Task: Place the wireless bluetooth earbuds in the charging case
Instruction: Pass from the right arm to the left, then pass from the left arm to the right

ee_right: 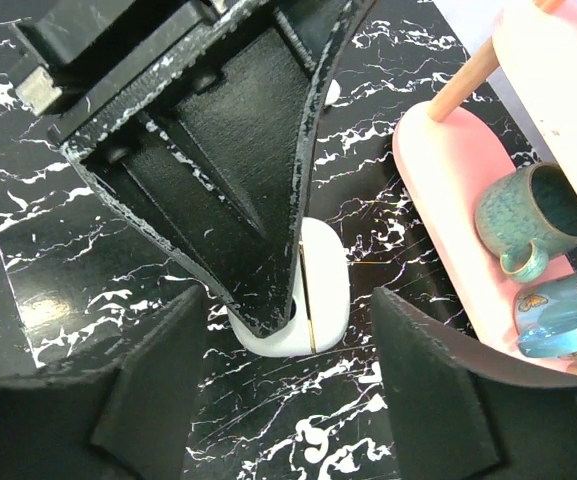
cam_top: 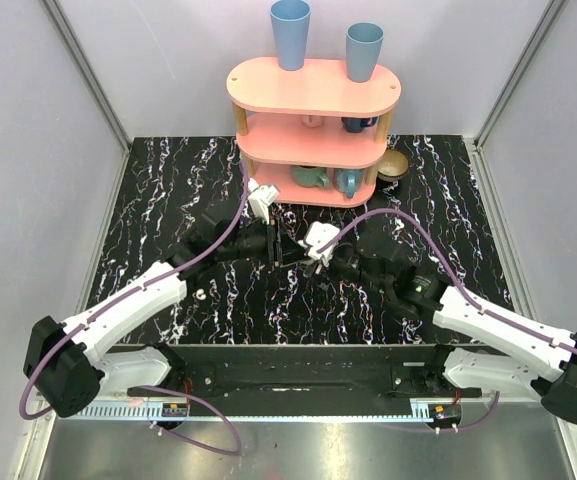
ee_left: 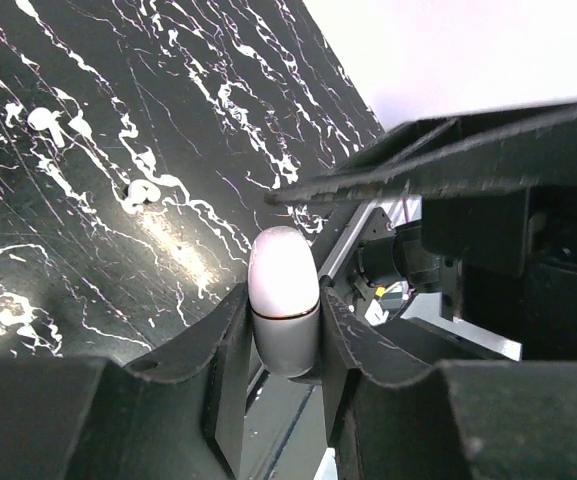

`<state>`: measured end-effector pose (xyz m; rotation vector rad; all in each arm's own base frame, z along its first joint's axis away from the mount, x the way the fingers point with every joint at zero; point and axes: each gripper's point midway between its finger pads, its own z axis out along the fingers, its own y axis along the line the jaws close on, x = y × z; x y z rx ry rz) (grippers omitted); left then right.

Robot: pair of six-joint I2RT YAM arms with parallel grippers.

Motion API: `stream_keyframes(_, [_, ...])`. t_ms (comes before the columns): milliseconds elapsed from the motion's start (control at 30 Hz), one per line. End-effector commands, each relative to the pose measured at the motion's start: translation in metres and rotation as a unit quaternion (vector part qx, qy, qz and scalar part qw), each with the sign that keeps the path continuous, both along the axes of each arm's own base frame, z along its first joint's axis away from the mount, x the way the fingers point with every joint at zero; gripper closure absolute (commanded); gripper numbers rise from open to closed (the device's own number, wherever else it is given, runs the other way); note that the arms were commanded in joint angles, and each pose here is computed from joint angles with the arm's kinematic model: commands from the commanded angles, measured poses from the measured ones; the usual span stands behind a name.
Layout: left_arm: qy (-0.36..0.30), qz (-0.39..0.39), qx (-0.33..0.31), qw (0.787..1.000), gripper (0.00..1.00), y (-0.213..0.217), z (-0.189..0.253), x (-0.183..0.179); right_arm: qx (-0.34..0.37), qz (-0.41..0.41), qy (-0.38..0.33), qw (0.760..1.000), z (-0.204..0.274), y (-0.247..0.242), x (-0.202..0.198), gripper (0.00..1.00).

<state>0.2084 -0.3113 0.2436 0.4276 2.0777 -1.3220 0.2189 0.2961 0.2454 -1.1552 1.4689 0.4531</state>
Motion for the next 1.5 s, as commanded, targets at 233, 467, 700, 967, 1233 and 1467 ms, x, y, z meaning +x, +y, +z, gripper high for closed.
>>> stream_keyframes(233, [-0.217, 0.072, 0.019, 0.973, 1.00, 0.037, 0.032, 0.022, 0.222, -0.043, 0.118, 0.967, 0.083, -0.015, -0.032, 0.06])
stream_keyframes(467, [-0.391, 0.106, -0.071, 0.912, 1.00, 0.064, 0.068, 0.004, 0.310, -0.174, 0.260, 0.898, 0.083, -0.027, -0.017, 0.05])
stream_keyframes(700, [-0.478, 0.095, -0.114, 0.866, 1.00, 0.072, 0.087, -0.016, 0.374, -0.138, 0.445, 0.802, 0.100, 0.009, -0.022, 0.03])
stream_keyframes(967, [-0.533, 0.060, -0.148, 0.831, 1.00, 0.068, 0.089, -0.035, 0.431, -0.078, 0.541, 0.719, 0.101, 0.028, -0.024, 0.03])
stream_keyframes(1233, [-0.535, 0.054, -0.143, 0.831, 1.00, 0.064, 0.087, -0.033, 0.437, -0.032, 0.584, 0.684, 0.099, 0.044, -0.030, 0.03])
stream_keyframes(1467, [-0.532, 0.054, -0.141, 0.833, 1.00, 0.064, 0.088, -0.032, 0.431, -0.015, 0.612, 0.663, 0.091, 0.056, -0.031, 0.16])
